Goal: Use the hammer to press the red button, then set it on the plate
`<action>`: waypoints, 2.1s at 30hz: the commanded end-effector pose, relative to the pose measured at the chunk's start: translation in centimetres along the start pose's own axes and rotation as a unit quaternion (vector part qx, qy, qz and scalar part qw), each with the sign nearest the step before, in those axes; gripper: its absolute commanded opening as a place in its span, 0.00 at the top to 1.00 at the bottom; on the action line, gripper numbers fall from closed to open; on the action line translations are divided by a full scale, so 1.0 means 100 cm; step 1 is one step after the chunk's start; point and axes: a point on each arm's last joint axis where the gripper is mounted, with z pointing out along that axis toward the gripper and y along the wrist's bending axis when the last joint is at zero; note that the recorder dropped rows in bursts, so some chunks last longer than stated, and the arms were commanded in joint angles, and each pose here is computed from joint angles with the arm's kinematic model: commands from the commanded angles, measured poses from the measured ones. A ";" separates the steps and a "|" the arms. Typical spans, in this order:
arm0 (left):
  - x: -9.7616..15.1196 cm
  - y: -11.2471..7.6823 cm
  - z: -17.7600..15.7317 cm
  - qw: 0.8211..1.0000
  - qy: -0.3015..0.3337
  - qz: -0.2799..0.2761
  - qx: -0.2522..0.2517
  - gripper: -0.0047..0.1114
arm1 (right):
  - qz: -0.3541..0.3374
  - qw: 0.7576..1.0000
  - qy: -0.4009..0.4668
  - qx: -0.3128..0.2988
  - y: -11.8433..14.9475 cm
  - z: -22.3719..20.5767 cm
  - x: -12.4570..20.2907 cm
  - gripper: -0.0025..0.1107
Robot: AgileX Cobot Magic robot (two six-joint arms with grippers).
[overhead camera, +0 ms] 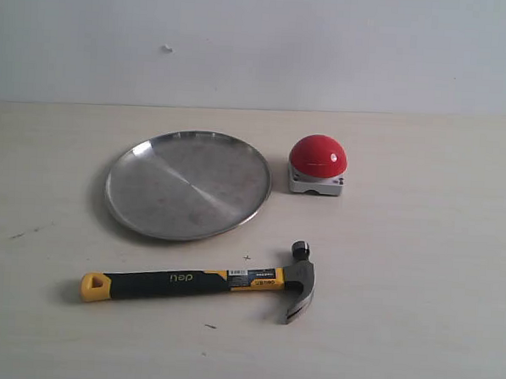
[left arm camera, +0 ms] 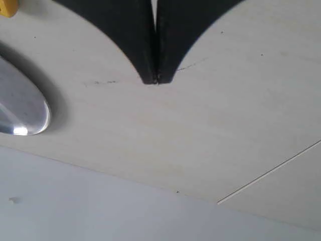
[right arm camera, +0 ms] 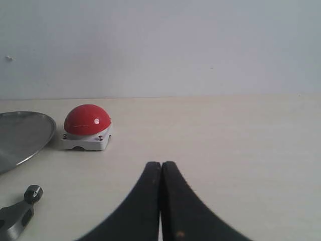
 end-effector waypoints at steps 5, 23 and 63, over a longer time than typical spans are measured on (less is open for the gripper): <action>0.000 0.000 0.000 1.000 -0.005 0.001 0.001 0.96 | 0.001 1.000 -0.004 0.002 0.000 0.000 0.001 0.98; -0.024 -0.011 -0.004 0.986 -0.142 0.068 0.054 0.96 | 0.001 1.000 -0.004 0.002 0.000 0.000 0.001 0.98; -0.056 -0.207 0.177 0.754 0.478 0.338 0.297 0.96 | 0.001 1.000 -0.004 0.002 0.000 0.000 0.001 0.98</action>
